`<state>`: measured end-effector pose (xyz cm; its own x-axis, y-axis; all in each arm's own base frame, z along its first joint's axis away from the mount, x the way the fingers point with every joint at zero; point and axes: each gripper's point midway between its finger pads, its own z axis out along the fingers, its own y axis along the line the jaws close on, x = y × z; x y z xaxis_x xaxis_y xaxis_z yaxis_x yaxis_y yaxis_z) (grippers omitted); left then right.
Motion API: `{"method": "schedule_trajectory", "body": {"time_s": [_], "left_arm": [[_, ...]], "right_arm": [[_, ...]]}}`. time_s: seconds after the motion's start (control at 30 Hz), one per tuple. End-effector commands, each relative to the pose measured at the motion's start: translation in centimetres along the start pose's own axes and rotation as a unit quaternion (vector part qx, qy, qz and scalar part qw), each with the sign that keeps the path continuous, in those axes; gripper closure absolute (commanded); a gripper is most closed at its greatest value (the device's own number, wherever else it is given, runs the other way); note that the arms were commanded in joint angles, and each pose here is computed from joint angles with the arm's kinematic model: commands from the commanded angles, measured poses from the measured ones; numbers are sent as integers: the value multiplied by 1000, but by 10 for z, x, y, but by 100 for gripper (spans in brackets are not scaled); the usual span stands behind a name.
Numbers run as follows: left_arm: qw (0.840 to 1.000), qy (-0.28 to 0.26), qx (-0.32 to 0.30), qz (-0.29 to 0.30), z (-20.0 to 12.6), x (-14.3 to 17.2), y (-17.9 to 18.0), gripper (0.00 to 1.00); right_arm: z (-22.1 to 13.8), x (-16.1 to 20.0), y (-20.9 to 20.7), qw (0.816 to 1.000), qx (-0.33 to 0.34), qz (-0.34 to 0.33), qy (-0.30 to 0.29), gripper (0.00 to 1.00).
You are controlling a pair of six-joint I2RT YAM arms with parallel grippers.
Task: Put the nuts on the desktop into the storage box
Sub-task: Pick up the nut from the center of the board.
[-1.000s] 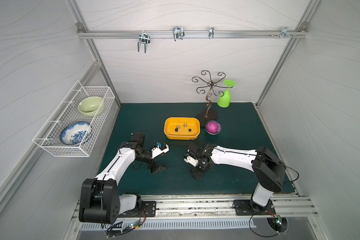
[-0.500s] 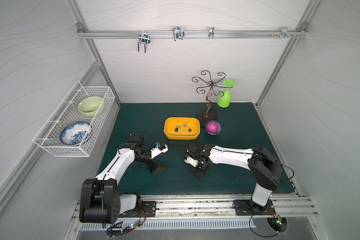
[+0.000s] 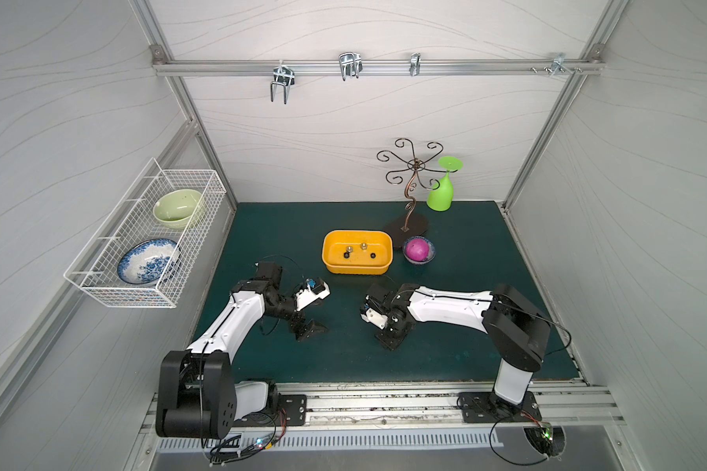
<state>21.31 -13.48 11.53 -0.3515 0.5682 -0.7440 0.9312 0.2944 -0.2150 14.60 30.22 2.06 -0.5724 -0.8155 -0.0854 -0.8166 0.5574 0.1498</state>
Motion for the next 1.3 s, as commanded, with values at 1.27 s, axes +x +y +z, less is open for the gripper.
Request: {"method": "schedule_trajectory", "body": {"time_s": [1.27], "left_arm": [[990,-132,10,-40,-54,-137,52,1]], "right_arm": [[-202,-131,-47,936,18,82,-342,79]]}}
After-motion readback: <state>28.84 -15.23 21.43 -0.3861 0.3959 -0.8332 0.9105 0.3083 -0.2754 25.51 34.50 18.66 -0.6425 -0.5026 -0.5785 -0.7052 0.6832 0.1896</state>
